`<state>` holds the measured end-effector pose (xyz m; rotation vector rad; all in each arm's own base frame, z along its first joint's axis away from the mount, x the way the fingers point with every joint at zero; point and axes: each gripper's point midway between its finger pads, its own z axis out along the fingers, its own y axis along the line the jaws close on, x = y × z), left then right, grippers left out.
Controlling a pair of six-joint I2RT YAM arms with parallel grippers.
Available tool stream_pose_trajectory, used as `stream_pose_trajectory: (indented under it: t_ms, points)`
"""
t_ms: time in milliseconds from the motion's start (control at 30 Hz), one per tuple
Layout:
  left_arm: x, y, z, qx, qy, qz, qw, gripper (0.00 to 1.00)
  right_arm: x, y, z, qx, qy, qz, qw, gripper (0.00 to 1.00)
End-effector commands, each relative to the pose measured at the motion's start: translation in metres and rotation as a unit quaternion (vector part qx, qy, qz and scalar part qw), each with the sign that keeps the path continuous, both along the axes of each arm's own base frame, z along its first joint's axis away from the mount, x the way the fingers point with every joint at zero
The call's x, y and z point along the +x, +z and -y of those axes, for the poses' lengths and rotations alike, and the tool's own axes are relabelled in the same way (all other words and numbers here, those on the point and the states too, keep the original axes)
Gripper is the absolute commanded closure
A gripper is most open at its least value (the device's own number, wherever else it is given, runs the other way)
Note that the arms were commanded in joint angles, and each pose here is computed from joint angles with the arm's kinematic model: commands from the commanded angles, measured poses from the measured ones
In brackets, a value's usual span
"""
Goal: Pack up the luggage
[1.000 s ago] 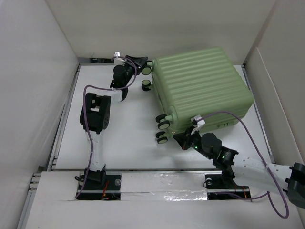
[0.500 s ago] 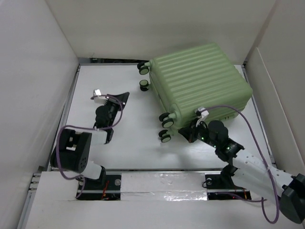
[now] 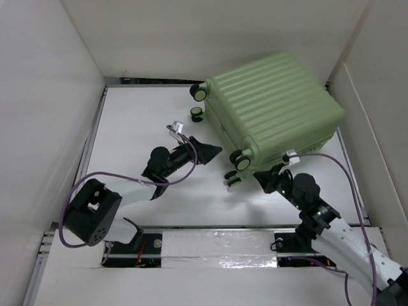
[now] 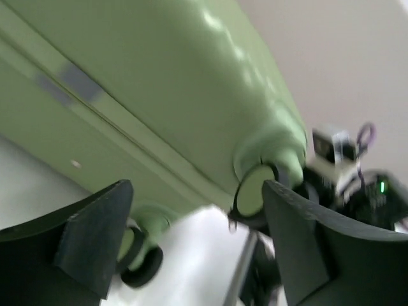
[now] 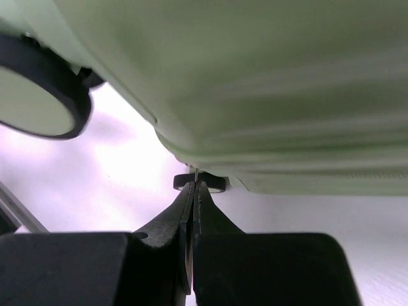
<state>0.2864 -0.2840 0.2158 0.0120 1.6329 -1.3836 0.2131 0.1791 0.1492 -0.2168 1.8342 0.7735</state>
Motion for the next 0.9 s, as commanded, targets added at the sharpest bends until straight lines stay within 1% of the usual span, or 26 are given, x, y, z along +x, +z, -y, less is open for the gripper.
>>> stream_pose_trajectory:
  t_ms: [0, 33, 67, 100, 167, 200, 233, 267, 300, 333, 367, 400, 433, 467, 500, 533, 567, 600, 633, 700, 767, 833, 867]
  points:
    - [-0.03, 0.018, 0.023, 0.0, -0.098, 0.068, 0.993, 0.18, -0.016, -0.017, 0.017, -0.016, -0.029, -0.041, 0.999, 1.0]
    - [-0.029, 0.019, 0.022, 0.004, -0.094, 0.073, 0.993, 0.11, -0.018, -0.007, 0.019, 0.006, -0.032, -0.022, 0.999, 1.0]
    - [-0.021, 0.019, 0.017, 0.013, -0.073, 0.074, 0.995, 0.1, -0.019, -0.006, 0.022, 0.012, -0.04, -0.026, 0.999, 1.0]
    - [-0.001, 0.009, 0.006, 0.035, -0.018, 0.044, 0.998, 0.1, -0.022, -0.009, 0.027, 0.02, -0.055, -0.043, 0.997, 1.0]
    - [0.022, 0.022, -0.017, 0.038, 0.053, 0.043, 0.997, 0.07, -0.02, -0.003, 0.035, 0.038, -0.083, -0.039, 0.995, 1.0]
    - [0.049, 0.025, -0.047, 0.038, 0.128, 0.026, 0.991, 0.06, -0.021, -0.003, 0.037, 0.043, -0.091, -0.044, 0.994, 1.0]
    - [0.061, 0.035, -0.062, 0.028, 0.161, 0.026, 0.986, 0.01, -0.019, 0.0, 0.041, 0.045, -0.102, -0.041, 0.993, 0.78]
    - [0.073, 0.04, -0.074, 0.022, 0.189, 0.02, 0.982, 0.01, -0.019, 0.009, 0.043, 0.048, -0.105, -0.035, 0.993, 0.63]
    - [0.095, 0.057, -0.093, 0.015, 0.224, 0.023, 0.974, 0.01, -0.019, 0.011, 0.044, 0.039, -0.106, -0.035, 0.993, 0.51]
    - [0.111, 0.048, -0.095, 0.024, 0.231, 0.006, 0.973, 0.01, -0.018, 0.015, 0.044, 0.037, -0.107, -0.034, 0.993, 0.36]
    - [0.124, 0.049, -0.098, 0.025, 0.233, 0.001, 0.972, 0.01, -0.016, 0.017, 0.043, 0.027, -0.108, -0.041, 0.993, 0.32]
    - [0.149, 0.049, -0.097, 0.023, 0.229, -0.017, 0.973, 0.01, -0.015, 0.016, 0.043, 0.016, -0.108, -0.047, 0.993, 0.23]
    - [0.159, 0.051, -0.095, 0.02, 0.221, -0.02, 0.975, 0.01, -0.015, 0.015, 0.044, 0.009, -0.111, -0.056, 0.992, 0.19]
    - [0.167, 0.052, -0.087, 0.016, 0.206, -0.024, 0.978, 0.01, -0.012, 0.014, 0.045, 0.0, -0.118, -0.061, 0.991, 0.18]
    - [0.179, 0.068, -0.084, 0.004, 0.194, -0.012, 0.981, 0.01, -0.012, 0.02, 0.045, 0.001, -0.116, -0.056, 0.992, 0.17]
    - [0.19, 0.051, -0.077, 0.005, 0.185, -0.035, 0.982, 0.01, -0.012, 0.022, 0.045, 0.002, -0.116, -0.056, 0.992, 0.16]
    - [0.196, 0.051, -0.073, 0.002, 0.176, -0.037, 0.984, 0.01, -0.013, 0.024, 0.045, 0.006, -0.116, -0.055, 0.992, 0.15]
    - [0.202, 0.06, -0.068, -0.004, 0.169, -0.03, 0.985, 0.01, -0.016, 0.027, 0.048, 0.012, -0.12, -0.052, 0.991, 0.13]
    - [0.208, 0.048, -0.064, -0.003, 0.162, -0.044, 0.986, 0.01, -0.016, 0.03, 0.052, 0.015, -0.127, -0.048, 0.991, 0.1]
    - [0.213, 0.047, -0.058, -0.007, 0.149, -0.05, 0.988, 0.01, -0.014, 0.03, 0.065, 0.013, -0.159, -0.041, 0.986, 0.08]
    - [0.216, 0.034, -0.057, -0.011, 0.15, -0.069, 0.986, 0.01, -0.014, 0.034, 0.072, 0.021, -0.179, -0.034, 0.983, 0.07]
    - [0.218, 0.025, -0.058, -0.013, 0.153, -0.079, 0.985, 0.01, -0.012, 0.031, 0.075, 0.027, -0.195, -0.042, 0.98, 0.09]
    - [0.218, 0.025, -0.057, -0.019, 0.15, -0.08, 0.985, 0.01, -0.009, 0.029, 0.081, 0.026, -0.216, -0.041, 0.975, 0.1]
